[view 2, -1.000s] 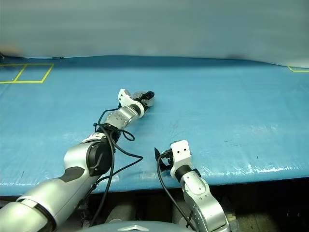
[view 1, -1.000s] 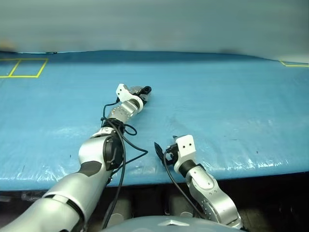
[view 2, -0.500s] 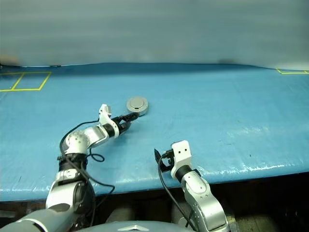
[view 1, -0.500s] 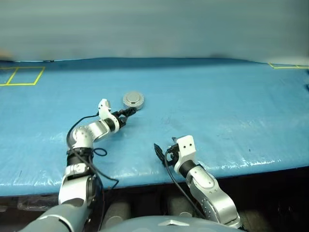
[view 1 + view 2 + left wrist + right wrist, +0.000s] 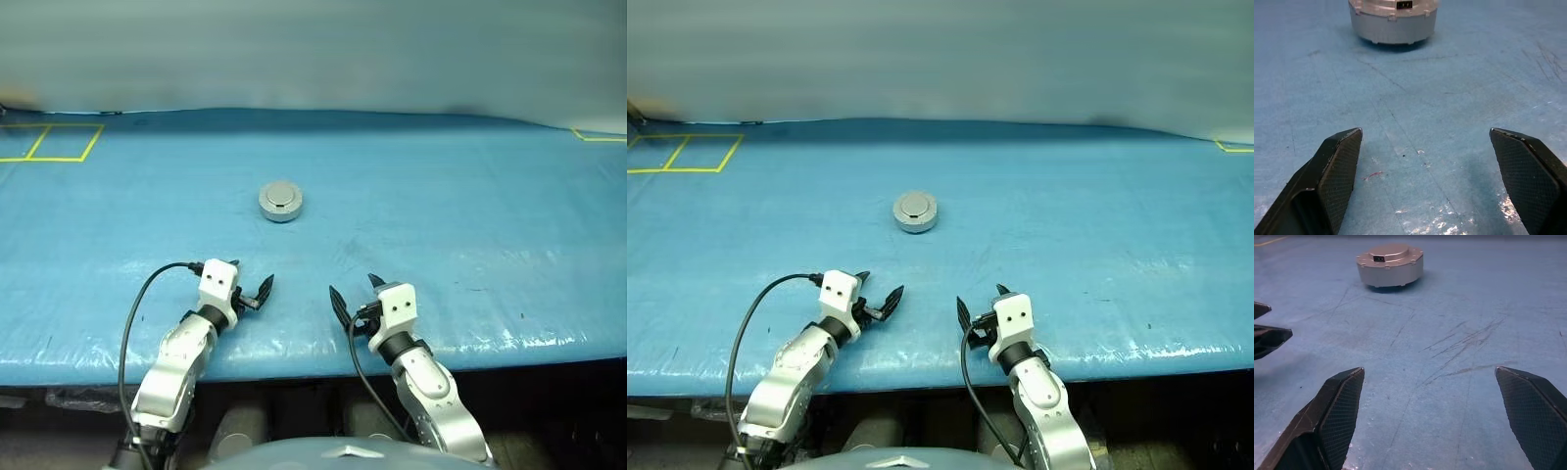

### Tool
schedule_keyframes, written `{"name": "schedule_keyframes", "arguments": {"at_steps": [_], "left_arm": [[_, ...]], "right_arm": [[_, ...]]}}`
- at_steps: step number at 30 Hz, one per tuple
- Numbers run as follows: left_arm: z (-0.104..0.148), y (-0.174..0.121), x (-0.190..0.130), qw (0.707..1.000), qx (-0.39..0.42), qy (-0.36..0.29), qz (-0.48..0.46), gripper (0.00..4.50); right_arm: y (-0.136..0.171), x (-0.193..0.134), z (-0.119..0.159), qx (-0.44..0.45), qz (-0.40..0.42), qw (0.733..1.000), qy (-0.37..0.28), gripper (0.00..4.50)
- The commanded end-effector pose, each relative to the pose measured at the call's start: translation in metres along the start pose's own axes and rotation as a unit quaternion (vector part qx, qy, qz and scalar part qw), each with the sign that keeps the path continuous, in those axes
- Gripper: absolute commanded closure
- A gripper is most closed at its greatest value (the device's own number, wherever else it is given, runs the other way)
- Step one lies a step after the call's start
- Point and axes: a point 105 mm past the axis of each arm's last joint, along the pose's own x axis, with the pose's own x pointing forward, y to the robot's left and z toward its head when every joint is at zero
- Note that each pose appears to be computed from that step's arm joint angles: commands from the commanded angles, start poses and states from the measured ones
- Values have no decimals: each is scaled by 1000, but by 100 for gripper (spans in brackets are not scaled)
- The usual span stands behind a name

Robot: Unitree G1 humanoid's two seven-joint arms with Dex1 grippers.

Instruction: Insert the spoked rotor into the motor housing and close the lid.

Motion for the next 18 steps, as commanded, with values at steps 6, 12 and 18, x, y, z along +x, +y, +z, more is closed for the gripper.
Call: {"name": "schedule_keyframes", "arguments": {"at_steps": [6,12,18], "left_arm": [[9,-9,-10,998,32,-40,-25,2],[7,-7,-12,998,46,-32,-23,2],[7,-6,-12,998,44,-31,-23,2]], "right_arm": [[12,0,0,9,59,998,3,0],[8,6,4,6,55,998,-3,0],[9,7,4,8,51,999,-6,0]]}}
